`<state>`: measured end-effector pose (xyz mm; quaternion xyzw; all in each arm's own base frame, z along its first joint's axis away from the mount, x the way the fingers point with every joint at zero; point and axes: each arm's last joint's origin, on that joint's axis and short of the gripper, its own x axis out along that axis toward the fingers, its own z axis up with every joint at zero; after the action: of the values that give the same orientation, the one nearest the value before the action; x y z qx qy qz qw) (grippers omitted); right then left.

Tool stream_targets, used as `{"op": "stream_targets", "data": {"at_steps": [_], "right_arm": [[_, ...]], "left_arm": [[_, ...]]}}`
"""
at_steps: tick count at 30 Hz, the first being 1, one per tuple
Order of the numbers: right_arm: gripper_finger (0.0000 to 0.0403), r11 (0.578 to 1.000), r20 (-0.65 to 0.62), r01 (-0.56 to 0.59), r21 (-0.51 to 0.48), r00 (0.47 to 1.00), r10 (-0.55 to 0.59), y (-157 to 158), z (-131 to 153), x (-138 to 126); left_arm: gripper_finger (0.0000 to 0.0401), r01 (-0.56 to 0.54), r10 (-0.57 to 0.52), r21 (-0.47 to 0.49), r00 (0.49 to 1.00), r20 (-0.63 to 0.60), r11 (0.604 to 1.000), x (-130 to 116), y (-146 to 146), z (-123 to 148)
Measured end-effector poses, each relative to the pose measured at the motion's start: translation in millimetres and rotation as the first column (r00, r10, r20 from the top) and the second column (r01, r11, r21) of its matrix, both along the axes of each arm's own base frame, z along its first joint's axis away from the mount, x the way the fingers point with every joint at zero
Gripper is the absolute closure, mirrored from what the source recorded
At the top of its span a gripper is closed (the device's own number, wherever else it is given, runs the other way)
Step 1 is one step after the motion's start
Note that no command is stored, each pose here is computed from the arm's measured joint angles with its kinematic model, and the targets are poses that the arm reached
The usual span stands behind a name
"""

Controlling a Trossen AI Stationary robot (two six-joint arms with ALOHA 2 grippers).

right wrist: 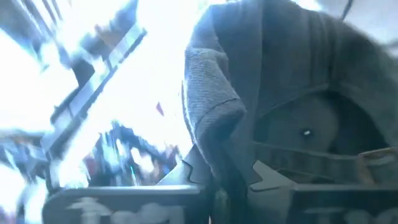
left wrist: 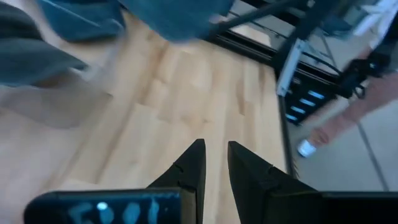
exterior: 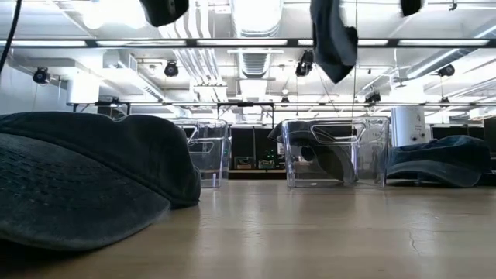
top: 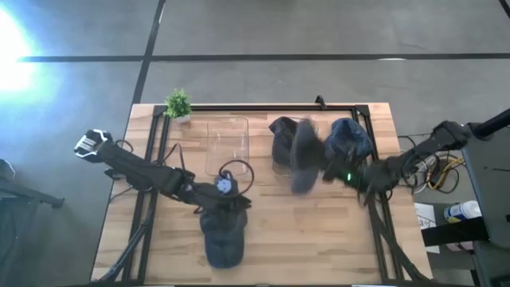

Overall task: Pick & Place hat
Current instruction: Put the gray cap into the right transparent bin

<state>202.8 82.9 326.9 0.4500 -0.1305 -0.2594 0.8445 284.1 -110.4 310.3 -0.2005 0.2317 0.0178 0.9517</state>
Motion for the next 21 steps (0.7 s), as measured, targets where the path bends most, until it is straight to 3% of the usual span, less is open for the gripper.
{"op": "stream_targets", "data": {"at_steps": [4,9,13,21], "right_arm": [[0.0392,0.998,0.167,0.053,-0.025,0.985,-0.048,-43,-1,-3],[0.0392,0.999,0.288,-0.040,0.029,0.957,0.030,-87,-24,6],[0.0391,0.995,0.307,-0.041,0.086,0.952,0.013,-105,-46,12],[0.0390,0.985,0.478,-0.099,0.139,0.878,0.021,-118,-86,23]], "left_arm": [[0.0339,-0.069,0.069,0.045,0.998,0.007,0.997,-3,7,-1],[0.0339,-0.104,0.107,0.071,0.993,-0.041,0.992,1,16,-9],[0.0339,-0.106,0.114,0.095,0.991,-0.076,0.990,1,19,-13],[0.0339,-0.108,0.120,0.123,0.988,-0.096,0.986,2,24,-19]]}}
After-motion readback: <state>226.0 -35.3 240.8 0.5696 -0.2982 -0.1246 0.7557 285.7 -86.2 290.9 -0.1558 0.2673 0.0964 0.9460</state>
